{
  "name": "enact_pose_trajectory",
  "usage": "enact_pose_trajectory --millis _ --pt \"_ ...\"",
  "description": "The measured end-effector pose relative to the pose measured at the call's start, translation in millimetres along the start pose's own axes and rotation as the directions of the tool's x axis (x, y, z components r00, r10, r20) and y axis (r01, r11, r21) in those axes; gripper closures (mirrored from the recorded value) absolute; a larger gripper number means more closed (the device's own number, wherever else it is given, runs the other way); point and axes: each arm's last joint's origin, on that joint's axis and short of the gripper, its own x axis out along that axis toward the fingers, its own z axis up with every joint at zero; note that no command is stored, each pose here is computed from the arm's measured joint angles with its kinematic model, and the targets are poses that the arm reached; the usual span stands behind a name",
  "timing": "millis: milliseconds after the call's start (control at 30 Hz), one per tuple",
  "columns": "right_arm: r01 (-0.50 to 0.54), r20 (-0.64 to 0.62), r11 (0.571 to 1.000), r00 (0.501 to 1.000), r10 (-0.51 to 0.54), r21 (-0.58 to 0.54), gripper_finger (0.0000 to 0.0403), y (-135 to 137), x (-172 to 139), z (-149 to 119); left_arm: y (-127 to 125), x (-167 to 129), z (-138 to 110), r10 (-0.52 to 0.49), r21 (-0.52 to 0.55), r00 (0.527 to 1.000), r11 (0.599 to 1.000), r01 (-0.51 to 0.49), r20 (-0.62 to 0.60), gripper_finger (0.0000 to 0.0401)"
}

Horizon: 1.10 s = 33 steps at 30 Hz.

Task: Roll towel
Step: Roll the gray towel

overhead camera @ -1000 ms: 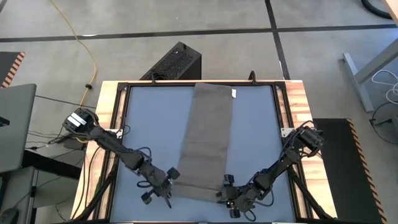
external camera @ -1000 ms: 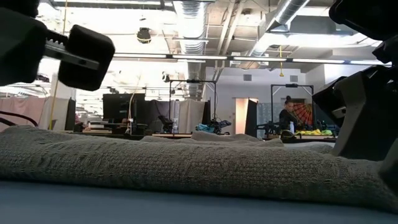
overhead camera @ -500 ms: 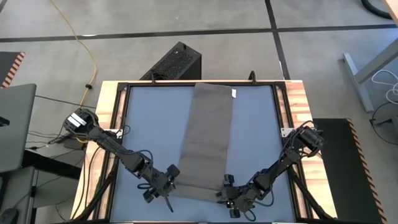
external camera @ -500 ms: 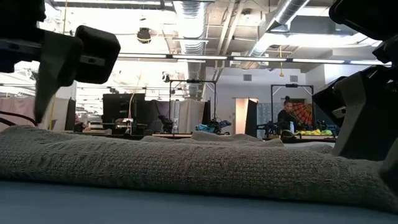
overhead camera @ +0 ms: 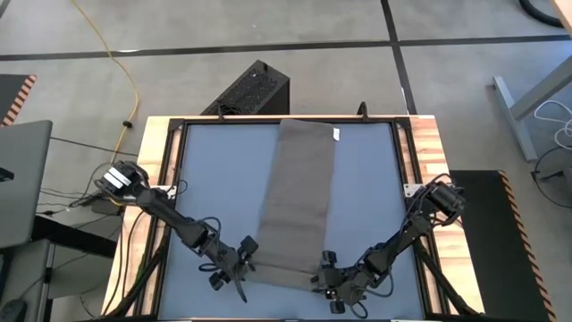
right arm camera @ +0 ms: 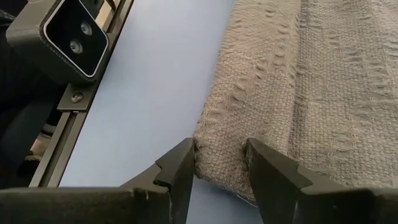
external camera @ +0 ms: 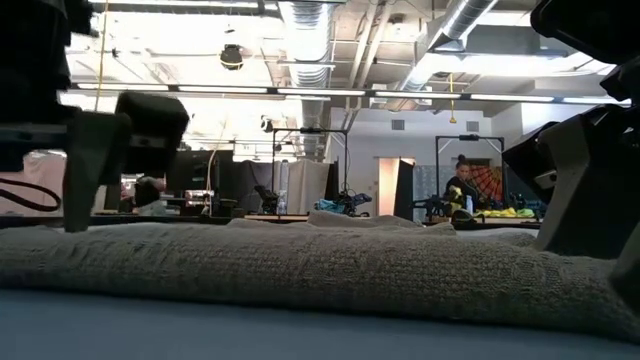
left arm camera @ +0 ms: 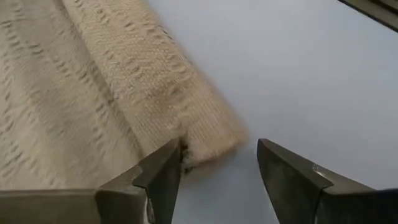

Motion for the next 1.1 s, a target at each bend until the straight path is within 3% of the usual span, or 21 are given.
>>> enact_pose_trajectory --millis 300,533,700,767,933,1100 --pt "0.003 0.002 1.000 1.000 -0.003 0.017 0.0231 0 0 0 0 10 -8 0.005 -0.030 0.999 1.000 -0.007 -0.054 0.0224" --pt "0.005 0.002 0.999 1.000 -0.005 0.040 0.0249 -1 0 0 0 13 -12 0.026 -0.068 0.996 0.997 -0.032 -0.084 0.0306" --pt "-0.012 -0.010 0.990 1.000 0.014 0.138 0.0300 0 0 0 1 12 -10 0.026 -0.135 0.997 0.990 -0.036 -0.072 0.0384" --pt "-0.033 -0.027 0.979 0.999 0.039 0.199 0.0327 0 0 0 2 10 -9 -0.015 -0.168 0.999 0.986 0.006 -0.052 0.0392" --pt "-0.101 -0.058 0.934 0.990 0.128 0.341 0.0384 0 0 4 6 1 -3 -0.194 -0.309 0.981 0.931 0.192 0.022 0.0397" --pt "-0.241 -0.001 0.875 0.964 0.266 0.419 0.0384 5 -7 18 8 -1 -1 -0.273 -0.445 0.960 0.853 0.271 0.063 0.0399"
